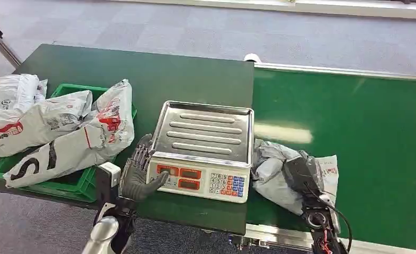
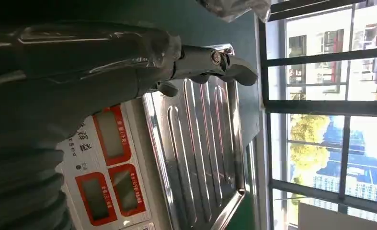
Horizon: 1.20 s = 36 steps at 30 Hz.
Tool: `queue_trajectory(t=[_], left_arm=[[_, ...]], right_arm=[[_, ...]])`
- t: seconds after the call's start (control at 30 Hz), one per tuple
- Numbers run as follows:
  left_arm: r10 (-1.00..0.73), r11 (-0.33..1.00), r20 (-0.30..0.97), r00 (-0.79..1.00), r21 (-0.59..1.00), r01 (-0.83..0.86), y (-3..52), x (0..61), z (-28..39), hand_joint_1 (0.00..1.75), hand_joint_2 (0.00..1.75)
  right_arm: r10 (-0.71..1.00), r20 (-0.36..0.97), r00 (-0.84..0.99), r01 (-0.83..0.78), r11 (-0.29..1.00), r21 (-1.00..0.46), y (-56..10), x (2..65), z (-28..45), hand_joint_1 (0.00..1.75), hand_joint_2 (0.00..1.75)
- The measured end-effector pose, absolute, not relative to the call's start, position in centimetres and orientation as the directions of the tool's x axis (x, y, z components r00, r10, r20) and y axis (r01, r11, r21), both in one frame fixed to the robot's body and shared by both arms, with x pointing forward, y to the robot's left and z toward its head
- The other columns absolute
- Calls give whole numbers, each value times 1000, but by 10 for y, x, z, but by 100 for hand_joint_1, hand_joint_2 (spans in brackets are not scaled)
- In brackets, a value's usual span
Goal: Moved the parcel from conveyor to table for the left to box.
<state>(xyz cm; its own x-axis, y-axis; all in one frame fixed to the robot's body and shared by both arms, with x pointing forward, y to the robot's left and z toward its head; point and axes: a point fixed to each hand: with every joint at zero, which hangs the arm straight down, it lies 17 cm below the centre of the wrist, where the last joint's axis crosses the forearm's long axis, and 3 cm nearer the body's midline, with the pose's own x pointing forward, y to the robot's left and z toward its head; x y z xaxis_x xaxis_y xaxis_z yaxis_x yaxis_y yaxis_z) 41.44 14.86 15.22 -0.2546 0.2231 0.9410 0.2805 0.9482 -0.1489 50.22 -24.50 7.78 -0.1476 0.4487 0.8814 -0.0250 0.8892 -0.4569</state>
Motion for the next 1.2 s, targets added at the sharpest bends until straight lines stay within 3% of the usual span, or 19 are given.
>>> queue_trajectory(t=[0.27,0.5,0.9,1.03,1.2], left_arm=[[229,948,929,-291,-145,284,148,420,160,0,175],[202,967,859,-471,-97,237,157,414,198,0,175],[246,956,769,-590,-92,278,147,390,232,0,175],[276,946,756,-594,-105,306,140,390,239,0,175],[295,939,746,-597,-110,326,136,393,245,0,175]], right_arm=[[313,852,-419,260,941,-217,-289,478,168,175,175],[388,749,-537,447,884,-137,-320,433,226,175,175],[629,422,-653,527,777,-344,-266,406,301,175,175],[665,250,-704,538,728,-425,-232,429,335,175,175],[668,142,-731,530,686,-499,-201,453,348,175,175]])
